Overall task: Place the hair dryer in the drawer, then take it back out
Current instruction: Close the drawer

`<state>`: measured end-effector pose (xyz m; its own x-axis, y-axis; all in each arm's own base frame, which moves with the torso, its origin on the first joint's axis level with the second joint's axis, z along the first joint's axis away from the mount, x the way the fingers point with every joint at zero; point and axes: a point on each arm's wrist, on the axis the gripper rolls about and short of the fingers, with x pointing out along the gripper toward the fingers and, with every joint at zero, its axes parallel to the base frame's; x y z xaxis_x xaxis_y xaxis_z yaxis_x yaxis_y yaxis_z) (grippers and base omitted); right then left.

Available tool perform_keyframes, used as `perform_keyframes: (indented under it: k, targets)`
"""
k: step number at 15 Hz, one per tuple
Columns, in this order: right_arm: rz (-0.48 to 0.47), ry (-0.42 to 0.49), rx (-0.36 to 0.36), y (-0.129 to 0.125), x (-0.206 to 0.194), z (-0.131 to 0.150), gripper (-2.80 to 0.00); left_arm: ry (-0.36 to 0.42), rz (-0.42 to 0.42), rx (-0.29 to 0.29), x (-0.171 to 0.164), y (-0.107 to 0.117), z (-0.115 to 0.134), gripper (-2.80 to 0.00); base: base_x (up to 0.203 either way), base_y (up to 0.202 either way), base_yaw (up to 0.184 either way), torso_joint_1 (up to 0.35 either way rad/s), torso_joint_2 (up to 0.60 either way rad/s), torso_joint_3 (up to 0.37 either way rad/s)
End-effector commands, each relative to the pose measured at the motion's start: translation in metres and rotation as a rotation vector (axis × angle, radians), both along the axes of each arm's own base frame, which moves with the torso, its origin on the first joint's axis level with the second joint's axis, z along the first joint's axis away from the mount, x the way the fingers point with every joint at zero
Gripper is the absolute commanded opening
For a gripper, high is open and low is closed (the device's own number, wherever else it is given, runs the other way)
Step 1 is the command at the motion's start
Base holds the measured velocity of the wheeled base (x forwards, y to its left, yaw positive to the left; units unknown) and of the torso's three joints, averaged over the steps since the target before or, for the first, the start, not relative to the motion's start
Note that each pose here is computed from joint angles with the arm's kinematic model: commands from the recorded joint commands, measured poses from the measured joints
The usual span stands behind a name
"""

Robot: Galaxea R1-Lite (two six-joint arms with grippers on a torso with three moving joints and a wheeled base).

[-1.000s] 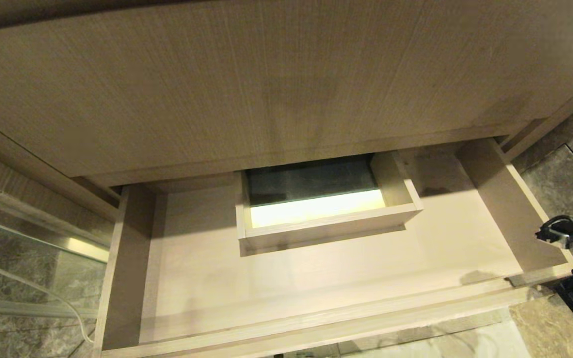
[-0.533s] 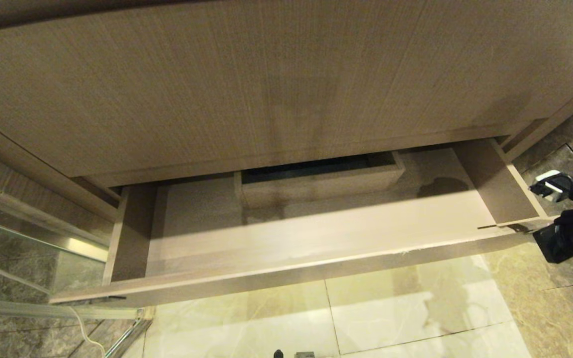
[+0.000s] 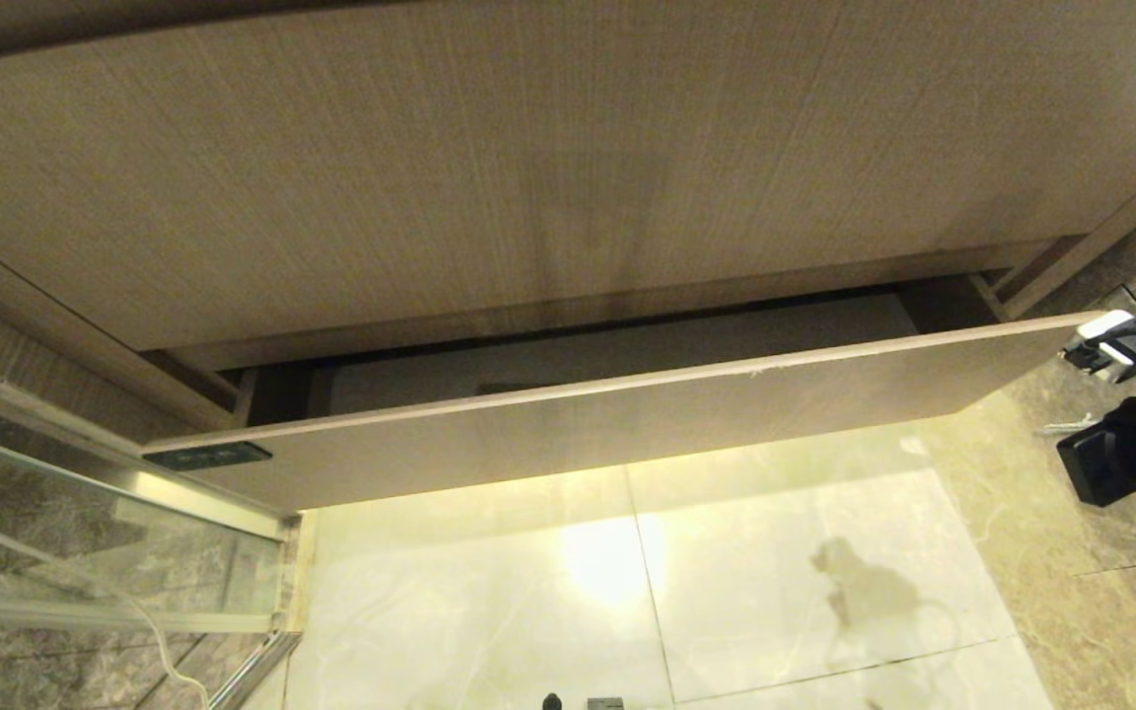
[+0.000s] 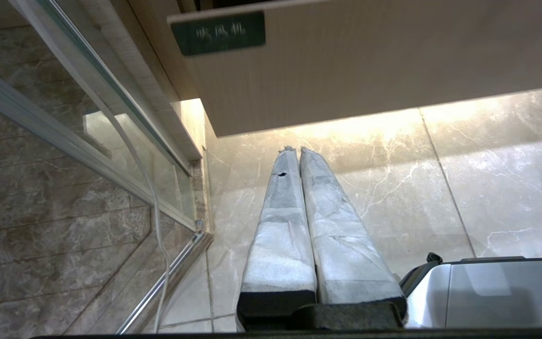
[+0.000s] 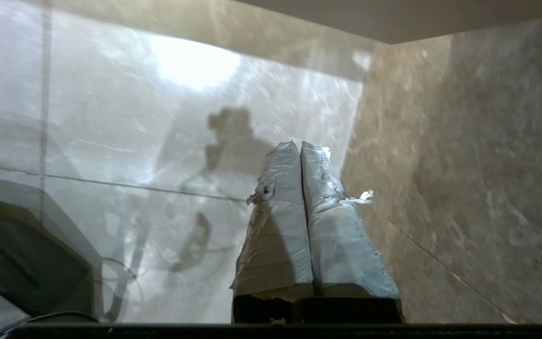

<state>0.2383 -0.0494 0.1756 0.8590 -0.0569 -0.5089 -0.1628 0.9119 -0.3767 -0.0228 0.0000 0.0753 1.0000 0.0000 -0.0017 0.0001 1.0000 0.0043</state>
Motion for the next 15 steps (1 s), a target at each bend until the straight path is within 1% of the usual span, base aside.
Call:
perform_keyframes:
  k: [1, 2, 5, 7, 11, 13, 14, 15]
  targets:
    - [0.02, -0.087, -0.02, 0.011, -0.029, 0.013, -2.8, 0.001, 0.0, 0.0, 0.0, 0.0, 0.0, -2.8, 0.0, 0.0, 0.0, 0.0, 0.0, 0.0]
    - [0.022, -0.105, -0.023, 0.013, -0.037, 0.014, -2.8, 0.001, 0.0, 0.0, 0.0, 0.0, 0.0, -2.8, 0.0, 0.0, 0.0, 0.0, 0.0, 0.0]
    - [0.032, -0.105, -0.023, 0.016, -0.045, 0.01, -2.8, -0.002, 0.0, 0.0, 0.0, 0.0, 0.0, -2.8, 0.0, 0.0, 0.0, 0.0, 0.0, 0.0]
    - [0.034, -0.057, -0.012, 0.013, -0.029, -0.001, -2.8, 0.001, 0.0, 0.0, 0.0, 0.0, 0.0, -2.8, 0.0, 0.0, 0.0, 0.0, 0.0, 0.0]
    - [0.03, -0.049, -0.01, 0.003, 0.018, -0.017, -2.8, 0.001, 0.0, 0.0, 0.0, 0.0, 0.0, -2.8, 0.0, 0.0, 0.0, 0.0, 0.0, 0.0]
    - [0.017, -0.069, -0.011, -0.004, 0.039, -0.013, -2.8, 0.001, 0.0, 0.0, 0.0, 0.0, 0.0, -2.8, 0.0, 0.0, 0.0, 0.0, 0.0, 0.0]
    - [0.009, -0.076, 0.006, -0.004, 0.041, -0.012, -2.8, 0.001, 0.0, 0.0, 0.0, 0.0, 0.0, -2.8, 0.0, 0.0, 0.0, 0.0, 0.0, 0.0]
    - [0.008, -0.077, 0.007, -0.004, 0.041, -0.012, -2.8, 0.001, 0.0, 0.0, 0.0, 0.0, 0.0, -2.8, 0.0, 0.0, 0.0, 0.0, 0.0, 0.0]
